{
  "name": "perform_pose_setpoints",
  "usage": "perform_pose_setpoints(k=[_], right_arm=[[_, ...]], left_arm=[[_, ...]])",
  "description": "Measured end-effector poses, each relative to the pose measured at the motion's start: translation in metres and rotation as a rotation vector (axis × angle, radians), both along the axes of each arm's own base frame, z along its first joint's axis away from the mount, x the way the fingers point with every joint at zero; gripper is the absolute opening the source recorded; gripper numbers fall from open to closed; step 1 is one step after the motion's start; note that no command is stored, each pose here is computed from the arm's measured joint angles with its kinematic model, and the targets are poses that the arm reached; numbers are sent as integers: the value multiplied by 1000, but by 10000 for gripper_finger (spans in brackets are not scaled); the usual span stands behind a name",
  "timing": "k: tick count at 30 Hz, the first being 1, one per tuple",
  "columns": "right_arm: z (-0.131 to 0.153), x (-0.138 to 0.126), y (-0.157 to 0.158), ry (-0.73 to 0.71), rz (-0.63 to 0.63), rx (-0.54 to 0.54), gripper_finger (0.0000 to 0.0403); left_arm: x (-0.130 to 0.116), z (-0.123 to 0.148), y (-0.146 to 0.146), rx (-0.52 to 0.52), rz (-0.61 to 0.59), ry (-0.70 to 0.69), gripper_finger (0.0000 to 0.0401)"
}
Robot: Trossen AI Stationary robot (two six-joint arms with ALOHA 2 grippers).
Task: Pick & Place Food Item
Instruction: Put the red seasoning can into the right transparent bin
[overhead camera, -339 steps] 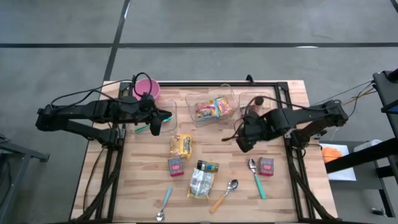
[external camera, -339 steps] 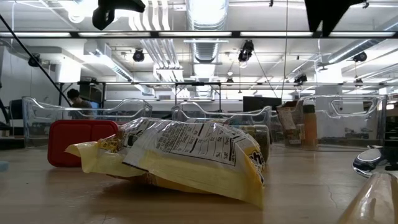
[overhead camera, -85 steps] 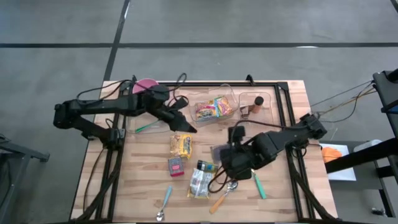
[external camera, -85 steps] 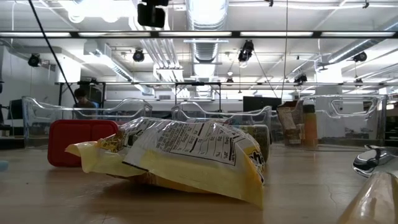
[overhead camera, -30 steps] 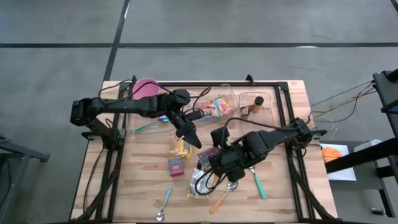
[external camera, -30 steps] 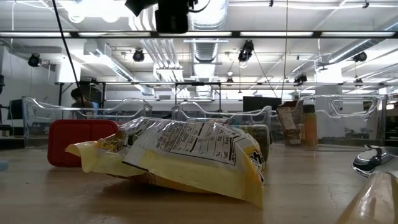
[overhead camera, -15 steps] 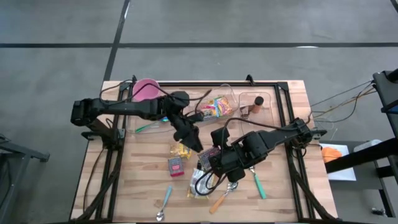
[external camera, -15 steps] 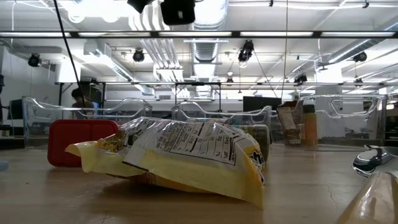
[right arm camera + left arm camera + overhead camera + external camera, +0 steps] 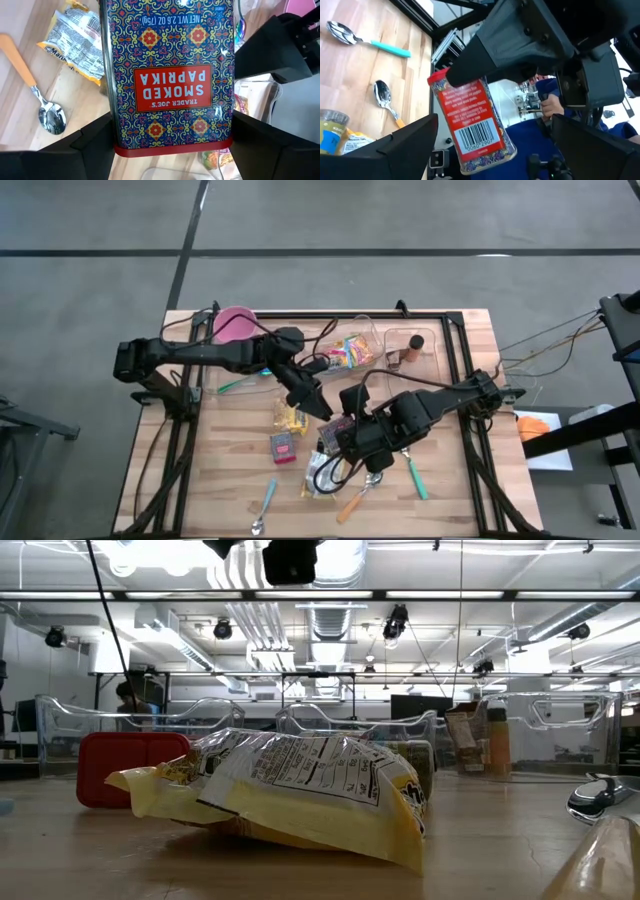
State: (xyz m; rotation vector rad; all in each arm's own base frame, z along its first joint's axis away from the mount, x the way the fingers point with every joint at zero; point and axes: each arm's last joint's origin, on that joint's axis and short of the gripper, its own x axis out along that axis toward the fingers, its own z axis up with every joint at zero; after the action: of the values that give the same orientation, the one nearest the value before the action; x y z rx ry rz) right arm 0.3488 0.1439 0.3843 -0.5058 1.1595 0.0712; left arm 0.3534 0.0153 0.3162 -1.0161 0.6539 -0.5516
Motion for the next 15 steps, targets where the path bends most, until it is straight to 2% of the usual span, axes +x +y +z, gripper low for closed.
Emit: perform_pose_setpoints(k=[11, 15], right_arm=[[0, -3, 6, 0, 36, -22, 306], [1, -2, 5, -5, 55, -62, 306]], left_arm=[[-5, -10, -1, -51, -20, 142, 393], [-4, -10, -1, -109, 11, 200, 393]])
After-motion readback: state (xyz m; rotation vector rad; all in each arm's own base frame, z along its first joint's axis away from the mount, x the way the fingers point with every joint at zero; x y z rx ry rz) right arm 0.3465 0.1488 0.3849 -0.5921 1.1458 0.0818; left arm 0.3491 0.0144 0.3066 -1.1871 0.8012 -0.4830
